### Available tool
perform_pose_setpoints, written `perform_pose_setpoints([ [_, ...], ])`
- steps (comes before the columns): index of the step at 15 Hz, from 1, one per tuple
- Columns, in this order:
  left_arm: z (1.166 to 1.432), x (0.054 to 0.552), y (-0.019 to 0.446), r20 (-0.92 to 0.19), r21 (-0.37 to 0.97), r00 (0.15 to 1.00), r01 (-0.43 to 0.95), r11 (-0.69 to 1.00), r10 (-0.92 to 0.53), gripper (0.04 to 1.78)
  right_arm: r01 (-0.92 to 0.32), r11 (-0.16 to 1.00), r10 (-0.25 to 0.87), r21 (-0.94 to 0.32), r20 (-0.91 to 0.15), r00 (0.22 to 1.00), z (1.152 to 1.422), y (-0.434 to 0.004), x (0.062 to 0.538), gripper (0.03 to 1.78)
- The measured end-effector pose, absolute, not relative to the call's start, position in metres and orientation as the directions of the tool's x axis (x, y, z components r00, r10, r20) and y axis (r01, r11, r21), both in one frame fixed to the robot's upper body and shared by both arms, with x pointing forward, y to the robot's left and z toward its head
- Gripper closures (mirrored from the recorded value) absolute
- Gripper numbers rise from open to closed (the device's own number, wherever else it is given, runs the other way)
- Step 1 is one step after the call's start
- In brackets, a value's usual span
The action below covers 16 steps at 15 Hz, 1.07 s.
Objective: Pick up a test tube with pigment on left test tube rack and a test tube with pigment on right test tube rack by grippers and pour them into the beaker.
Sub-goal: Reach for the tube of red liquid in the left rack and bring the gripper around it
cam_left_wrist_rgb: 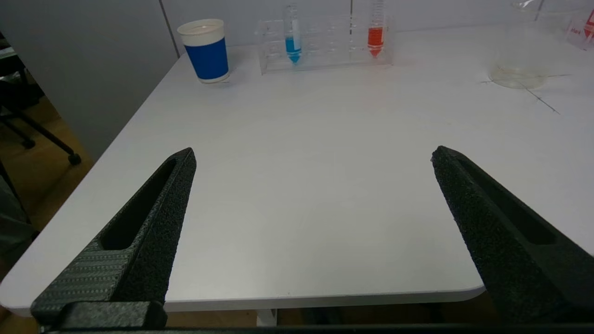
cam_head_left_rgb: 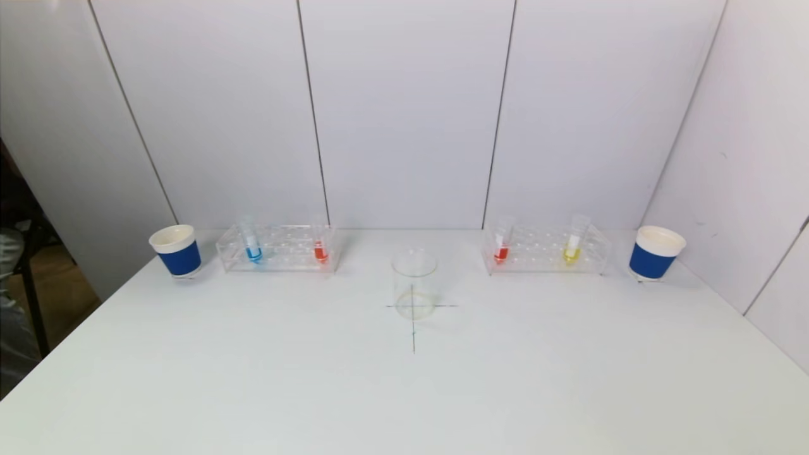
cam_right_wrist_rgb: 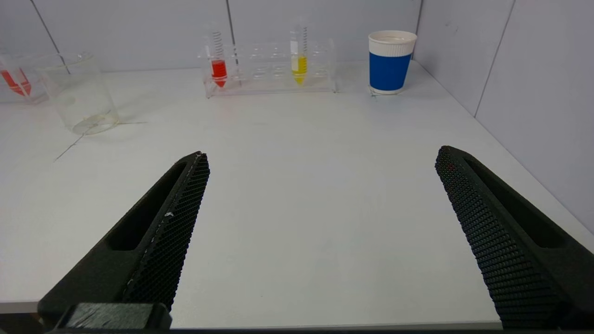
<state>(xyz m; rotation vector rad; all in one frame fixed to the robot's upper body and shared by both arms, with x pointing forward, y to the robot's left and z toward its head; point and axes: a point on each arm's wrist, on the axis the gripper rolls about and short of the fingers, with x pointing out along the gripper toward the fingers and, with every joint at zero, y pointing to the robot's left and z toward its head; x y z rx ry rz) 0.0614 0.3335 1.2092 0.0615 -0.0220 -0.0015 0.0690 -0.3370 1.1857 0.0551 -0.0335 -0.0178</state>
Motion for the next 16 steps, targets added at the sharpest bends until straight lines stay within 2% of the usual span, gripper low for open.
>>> perform_pose_setpoints([
  [5,1.293,0.065,0.334,0.07,0.068,0.998,-0.002,0.998,-0.003,0.05,0.017,0.998,-0.019,0.056,0.033,0.999,1.186,-0.337,0.069,0.04],
  [10,1.363,0.115,0.333,0.08,0.074,0.997,0.008,0.997,-0.014,0.05,0.017,0.998,-0.019,0.056,0.033,0.999,1.186,-0.337,0.069,0.04],
  [13,1.38,0.151,0.333,0.079,0.075,0.997,0.011,0.997,-0.017,0.05,0.017,0.998,-0.019,0.056,0.033,0.999,1.186,-0.337,0.069,0.04],
  [16,1.379,0.184,0.331,0.053,0.069,0.998,0.033,0.997,-0.036,0.05,0.017,0.998,-0.019,0.056,0.033,0.999,1.186,-0.337,0.069,0.04],
])
